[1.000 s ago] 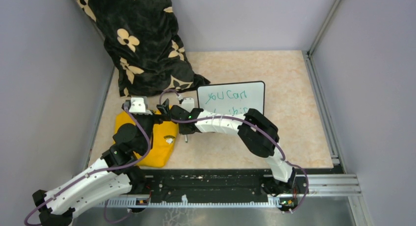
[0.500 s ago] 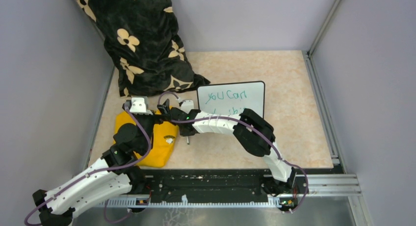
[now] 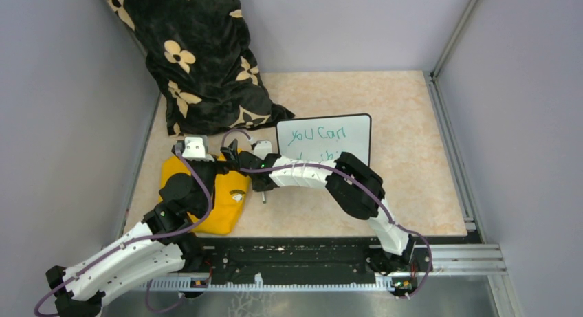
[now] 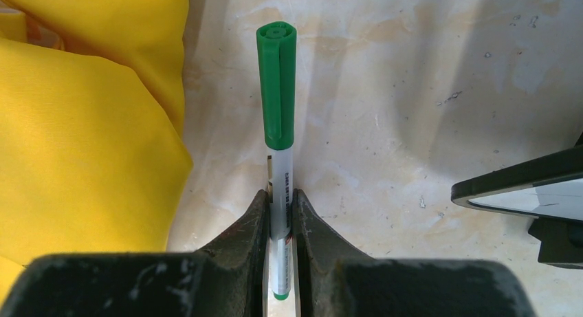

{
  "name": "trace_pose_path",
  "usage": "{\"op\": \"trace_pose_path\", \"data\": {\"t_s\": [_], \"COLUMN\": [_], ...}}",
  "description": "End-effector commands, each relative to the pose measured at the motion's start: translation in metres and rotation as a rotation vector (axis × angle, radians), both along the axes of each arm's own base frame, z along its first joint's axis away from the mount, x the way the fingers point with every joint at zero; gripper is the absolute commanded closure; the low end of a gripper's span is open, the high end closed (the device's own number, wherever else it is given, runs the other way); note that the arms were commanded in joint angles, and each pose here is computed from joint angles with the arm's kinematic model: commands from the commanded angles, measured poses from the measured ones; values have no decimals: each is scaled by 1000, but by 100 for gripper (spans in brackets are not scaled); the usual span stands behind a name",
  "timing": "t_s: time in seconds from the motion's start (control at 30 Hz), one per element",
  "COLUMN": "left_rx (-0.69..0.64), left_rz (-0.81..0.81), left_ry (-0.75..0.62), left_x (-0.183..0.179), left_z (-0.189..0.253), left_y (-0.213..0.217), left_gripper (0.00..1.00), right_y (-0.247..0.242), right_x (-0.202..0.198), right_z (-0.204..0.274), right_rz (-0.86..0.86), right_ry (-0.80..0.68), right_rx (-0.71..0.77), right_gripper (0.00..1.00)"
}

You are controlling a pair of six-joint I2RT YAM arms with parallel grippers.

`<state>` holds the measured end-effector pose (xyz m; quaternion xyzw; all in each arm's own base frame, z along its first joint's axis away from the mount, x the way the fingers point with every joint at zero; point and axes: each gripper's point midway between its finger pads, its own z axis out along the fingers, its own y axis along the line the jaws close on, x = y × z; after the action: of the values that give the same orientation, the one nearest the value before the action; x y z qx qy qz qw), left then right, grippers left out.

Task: Write a sentence on the whiteboard
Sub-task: Place the whiteboard marker at the center of the board.

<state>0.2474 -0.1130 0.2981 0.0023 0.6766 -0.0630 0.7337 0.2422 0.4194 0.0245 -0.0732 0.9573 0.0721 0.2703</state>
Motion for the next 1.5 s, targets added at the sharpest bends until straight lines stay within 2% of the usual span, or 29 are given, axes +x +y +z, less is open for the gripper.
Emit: {"op": "trace_pose_path", "data": {"t_s": [0.0,1.1,1.47], "left_rx": [-8,-15,-23], "left_rz": [-4,-12,-13], "left_ry": [-14,-15,-16], "left_x": [0,-1,-1], "left_z": [3,3,4], "left_y": [0,-1,-2], "left_gripper": [2,2,2], "right_y": [5,0,1], "right_x": [3,2,1], "right_z": [-4,-10,-11], "right_rz": [-13,-22,-14], "right_ry": [1,18,23], "right_rx": [13,7,10], "right_gripper": [92,83,77]}}
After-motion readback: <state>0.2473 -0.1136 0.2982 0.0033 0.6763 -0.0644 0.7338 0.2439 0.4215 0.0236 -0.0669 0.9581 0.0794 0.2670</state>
